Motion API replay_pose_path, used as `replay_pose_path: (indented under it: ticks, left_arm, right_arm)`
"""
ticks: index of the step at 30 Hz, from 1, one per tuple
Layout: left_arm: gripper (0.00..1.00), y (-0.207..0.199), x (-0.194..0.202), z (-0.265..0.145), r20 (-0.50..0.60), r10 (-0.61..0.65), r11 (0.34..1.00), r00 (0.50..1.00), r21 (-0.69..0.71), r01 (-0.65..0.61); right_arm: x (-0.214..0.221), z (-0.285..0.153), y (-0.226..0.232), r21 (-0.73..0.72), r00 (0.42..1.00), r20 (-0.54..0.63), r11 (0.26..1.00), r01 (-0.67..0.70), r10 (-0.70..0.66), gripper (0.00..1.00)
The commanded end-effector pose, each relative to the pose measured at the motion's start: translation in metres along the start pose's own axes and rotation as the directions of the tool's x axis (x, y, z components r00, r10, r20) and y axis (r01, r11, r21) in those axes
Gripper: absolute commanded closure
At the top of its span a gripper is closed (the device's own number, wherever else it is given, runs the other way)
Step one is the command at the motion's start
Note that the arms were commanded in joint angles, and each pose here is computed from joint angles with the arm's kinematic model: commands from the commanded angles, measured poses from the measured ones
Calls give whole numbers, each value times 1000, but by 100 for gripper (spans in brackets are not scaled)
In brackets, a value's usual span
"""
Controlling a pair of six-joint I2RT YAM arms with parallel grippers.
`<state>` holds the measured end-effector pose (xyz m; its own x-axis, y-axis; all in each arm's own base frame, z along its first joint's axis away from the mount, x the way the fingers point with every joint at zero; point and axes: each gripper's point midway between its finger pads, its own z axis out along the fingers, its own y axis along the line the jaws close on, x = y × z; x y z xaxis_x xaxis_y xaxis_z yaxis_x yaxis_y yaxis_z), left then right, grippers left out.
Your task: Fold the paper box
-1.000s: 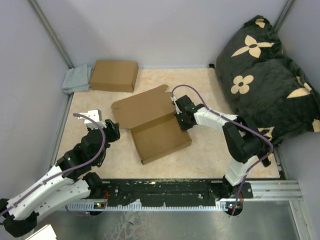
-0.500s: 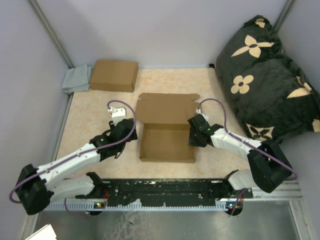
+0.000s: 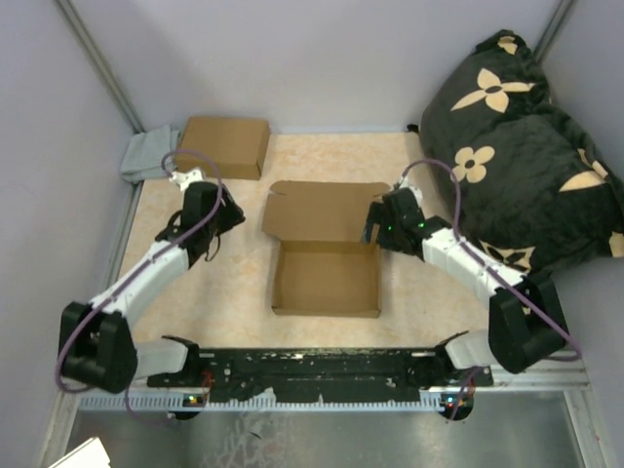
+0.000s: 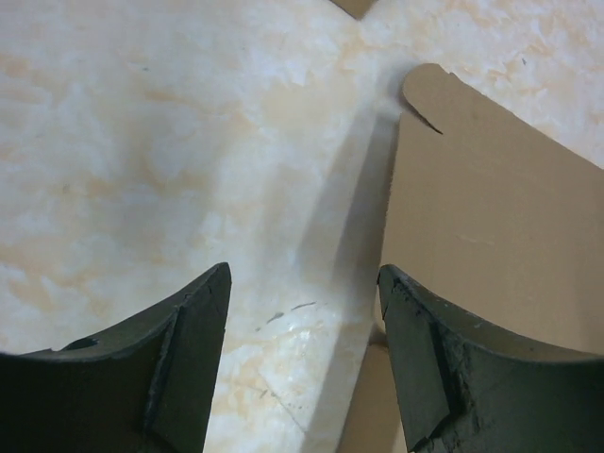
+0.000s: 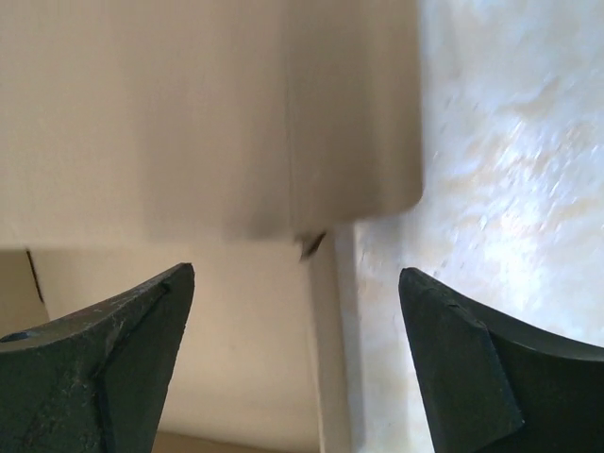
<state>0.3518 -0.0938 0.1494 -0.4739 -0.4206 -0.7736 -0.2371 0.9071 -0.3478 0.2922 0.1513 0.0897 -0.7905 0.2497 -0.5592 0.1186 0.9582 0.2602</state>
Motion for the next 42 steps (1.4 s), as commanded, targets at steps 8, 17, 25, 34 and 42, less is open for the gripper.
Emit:
replay_pose_path:
  ticks: [8,17,25,34,42]
  left_arm:
    - [35,-47,23,61,-303,41,978,952,206,24]
    - [35,-46,37,72,-344,11,970,939,232,74]
    - [39,-56,48,78,-385,5,953,923,280,112]
    - [54,-61,46,73,-386,13,943,922,311,117]
    - [73,-70,32,62,-349,41,928,936,361,94]
  right_arm:
    - [-68,41,-8,10,1000,5,999,-30,30,10]
    - [-64,60,-22,-63,992,-36,990,-123,121,10]
    - [-57,65,-12,-167,991,-67,978,-128,118,13]
    - [-58,63,4,-261,992,-70,958,-117,102,37]
    - [-83,44,9,-265,998,-4,962,-66,67,64]
